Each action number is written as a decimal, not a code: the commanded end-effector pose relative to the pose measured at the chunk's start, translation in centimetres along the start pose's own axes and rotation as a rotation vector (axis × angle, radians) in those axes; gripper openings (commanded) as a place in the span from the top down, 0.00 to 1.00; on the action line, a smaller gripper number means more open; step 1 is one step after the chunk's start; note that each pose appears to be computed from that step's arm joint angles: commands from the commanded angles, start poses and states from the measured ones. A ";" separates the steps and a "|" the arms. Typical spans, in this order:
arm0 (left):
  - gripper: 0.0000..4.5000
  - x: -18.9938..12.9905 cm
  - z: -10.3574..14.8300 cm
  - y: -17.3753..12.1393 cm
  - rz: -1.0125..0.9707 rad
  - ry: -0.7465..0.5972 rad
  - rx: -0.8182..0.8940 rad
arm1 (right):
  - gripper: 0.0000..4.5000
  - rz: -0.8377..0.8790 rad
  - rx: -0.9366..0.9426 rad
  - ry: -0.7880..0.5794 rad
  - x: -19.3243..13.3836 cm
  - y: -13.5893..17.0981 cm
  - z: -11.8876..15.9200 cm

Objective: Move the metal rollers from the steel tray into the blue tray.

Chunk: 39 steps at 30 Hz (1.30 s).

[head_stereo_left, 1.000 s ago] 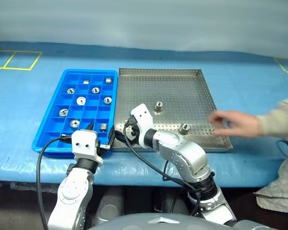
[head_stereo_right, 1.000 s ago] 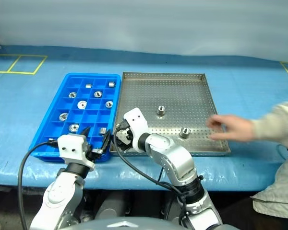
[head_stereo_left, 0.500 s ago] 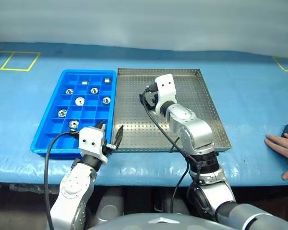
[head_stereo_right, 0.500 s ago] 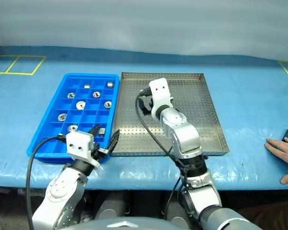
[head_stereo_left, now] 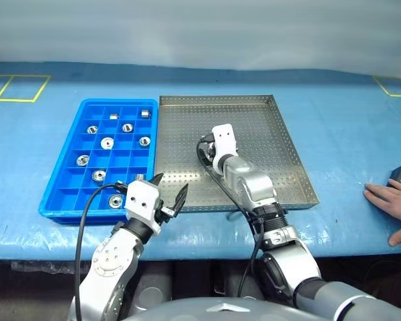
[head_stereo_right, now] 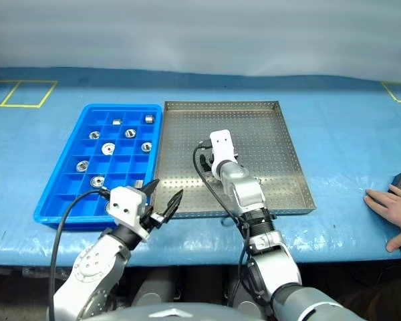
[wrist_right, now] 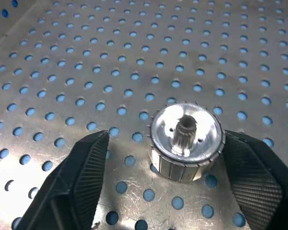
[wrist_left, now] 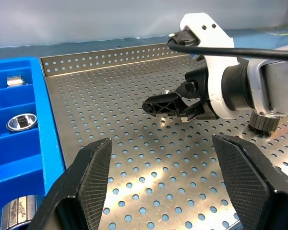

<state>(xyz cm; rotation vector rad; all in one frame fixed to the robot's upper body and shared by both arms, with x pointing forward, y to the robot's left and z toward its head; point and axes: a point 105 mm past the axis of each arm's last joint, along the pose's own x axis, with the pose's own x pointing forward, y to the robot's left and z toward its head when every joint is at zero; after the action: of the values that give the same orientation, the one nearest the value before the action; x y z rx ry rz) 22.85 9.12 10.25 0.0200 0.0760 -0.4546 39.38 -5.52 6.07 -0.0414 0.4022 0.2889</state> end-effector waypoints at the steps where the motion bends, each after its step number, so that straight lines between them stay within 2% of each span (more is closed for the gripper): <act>1: 0.19 -0.1 0.7 -0.2 0.007 -0.028 0.005 | 0.44 0.003 -0.001 -0.082 0.0 -0.1 2.1; 3: 0.19 -0.1 0.7 -0.1 0.016 -0.029 0.005 | 0.57 0.012 -0.005 -0.091 -0.1 0.0 2.4; 4: 0.19 -0.2 0.7 0.0 0.025 -0.030 0.007 | 0.60 0.019 -0.010 -0.099 -0.2 0.1 2.6; 8: 0.19 -0.4 0.9 0.7 0.087 -0.045 0.007 | 0.60 0.081 -0.044 -0.168 -0.7 1.8 5.0; 13: 0.19 -1.2 1.6 2.9 0.275 -0.094 0.007 | 0.60 0.258 -0.082 -0.291 -2.3 6.9 9.3; 16: 0.19 -1.9 1.9 4.2 0.378 -0.110 0.007 | 0.60 0.366 -0.137 -0.325 -3.2 10.4 10.4; 21: 0.19 -3.2 1.9 5.1 0.458 -0.107 0.022 | 0.60 0.486 -0.168 -0.320 -3.7 14.0 10.4; 25: 0.19 -3.9 1.8 5.2 0.496 -0.096 0.022 | 0.60 0.526 -0.194 -0.304 -3.2 15.5 9.8; 39: 0.19 -4.0 1.6 4.7 0.469 -0.090 0.021 | 0.60 0.520 -0.201 -0.205 -1.3 14.7 7.1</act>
<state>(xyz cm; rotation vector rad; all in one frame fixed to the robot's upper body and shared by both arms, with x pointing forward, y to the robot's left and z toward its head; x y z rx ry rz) 21.56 15.41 10.39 0.0440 0.0513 0.0319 37.45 6.46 10.70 -0.1413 0.2564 0.7789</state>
